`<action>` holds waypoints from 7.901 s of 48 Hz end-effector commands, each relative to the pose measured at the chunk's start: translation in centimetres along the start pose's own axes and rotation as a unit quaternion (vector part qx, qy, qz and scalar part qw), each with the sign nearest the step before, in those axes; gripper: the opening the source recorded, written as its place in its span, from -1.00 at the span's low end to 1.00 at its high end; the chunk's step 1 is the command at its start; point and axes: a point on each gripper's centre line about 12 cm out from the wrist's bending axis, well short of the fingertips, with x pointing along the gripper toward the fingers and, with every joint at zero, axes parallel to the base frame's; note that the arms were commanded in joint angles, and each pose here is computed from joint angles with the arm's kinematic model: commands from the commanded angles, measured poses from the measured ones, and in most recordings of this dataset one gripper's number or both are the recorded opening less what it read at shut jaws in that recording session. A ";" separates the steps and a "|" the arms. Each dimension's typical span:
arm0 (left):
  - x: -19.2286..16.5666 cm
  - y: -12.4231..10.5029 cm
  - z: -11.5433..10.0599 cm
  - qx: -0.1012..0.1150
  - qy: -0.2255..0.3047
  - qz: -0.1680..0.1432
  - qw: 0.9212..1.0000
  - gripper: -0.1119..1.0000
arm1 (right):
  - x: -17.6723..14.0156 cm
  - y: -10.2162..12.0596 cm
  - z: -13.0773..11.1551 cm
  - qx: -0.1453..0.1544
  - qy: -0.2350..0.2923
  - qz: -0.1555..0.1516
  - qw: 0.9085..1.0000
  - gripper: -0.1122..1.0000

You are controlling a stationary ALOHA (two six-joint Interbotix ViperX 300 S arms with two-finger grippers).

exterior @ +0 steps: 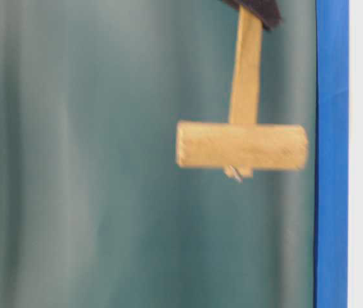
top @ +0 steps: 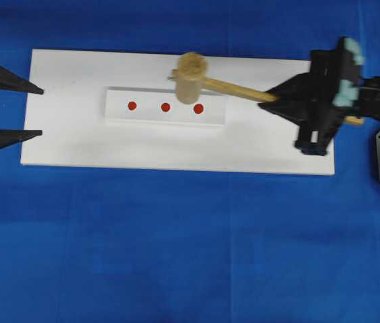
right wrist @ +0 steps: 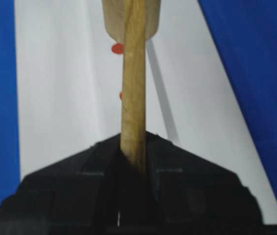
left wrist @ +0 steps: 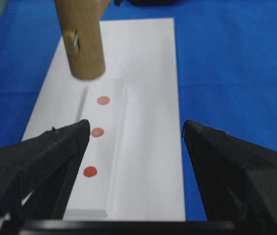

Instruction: Hit the mark with a hammer.

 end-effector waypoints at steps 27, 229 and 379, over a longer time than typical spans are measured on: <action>0.1 0.1 0.5 -0.002 -0.008 0.002 1.000 0.54 | 1.6 -0.5 -3.4 0.007 0.065 -0.018 0.998 -0.76; 11.6 1.8 0.6 -0.053 0.000 0.031 0.998 0.05 | 9.6 5.5 7.0 -0.053 0.010 0.054 0.997 -0.76; 11.5 1.6 -0.3 -0.638 0.065 0.076 0.763 0.83 | 13.4 6.2 5.4 -0.168 0.017 0.062 0.984 -0.64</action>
